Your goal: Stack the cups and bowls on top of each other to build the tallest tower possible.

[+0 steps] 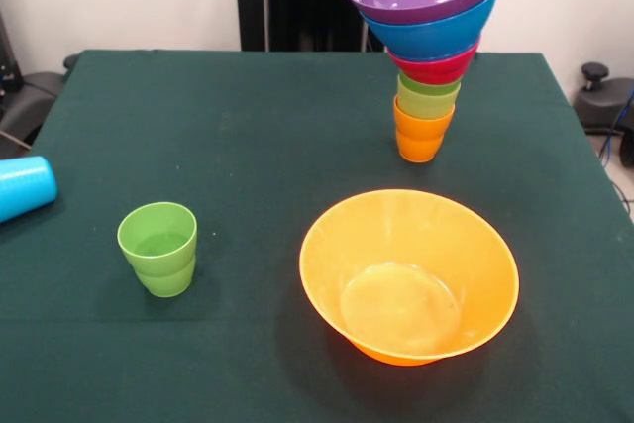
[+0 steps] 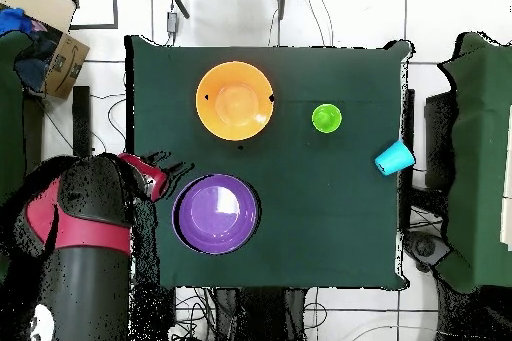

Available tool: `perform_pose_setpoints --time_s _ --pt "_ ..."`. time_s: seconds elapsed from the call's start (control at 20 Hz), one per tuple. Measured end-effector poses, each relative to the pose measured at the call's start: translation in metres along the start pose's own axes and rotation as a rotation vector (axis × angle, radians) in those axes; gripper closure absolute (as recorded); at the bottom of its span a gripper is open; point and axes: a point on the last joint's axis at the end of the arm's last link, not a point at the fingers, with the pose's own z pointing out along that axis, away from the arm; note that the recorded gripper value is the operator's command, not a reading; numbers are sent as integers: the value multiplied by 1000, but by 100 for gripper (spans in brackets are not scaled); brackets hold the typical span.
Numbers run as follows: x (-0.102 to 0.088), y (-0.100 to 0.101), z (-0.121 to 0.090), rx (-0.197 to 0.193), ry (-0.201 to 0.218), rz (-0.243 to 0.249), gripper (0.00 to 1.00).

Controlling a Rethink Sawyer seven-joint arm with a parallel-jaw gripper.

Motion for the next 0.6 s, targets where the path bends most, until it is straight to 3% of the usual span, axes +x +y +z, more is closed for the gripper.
perform_pose_setpoints --time_s 0.6 --pt "-2 4 -1 -15 5 3 0"
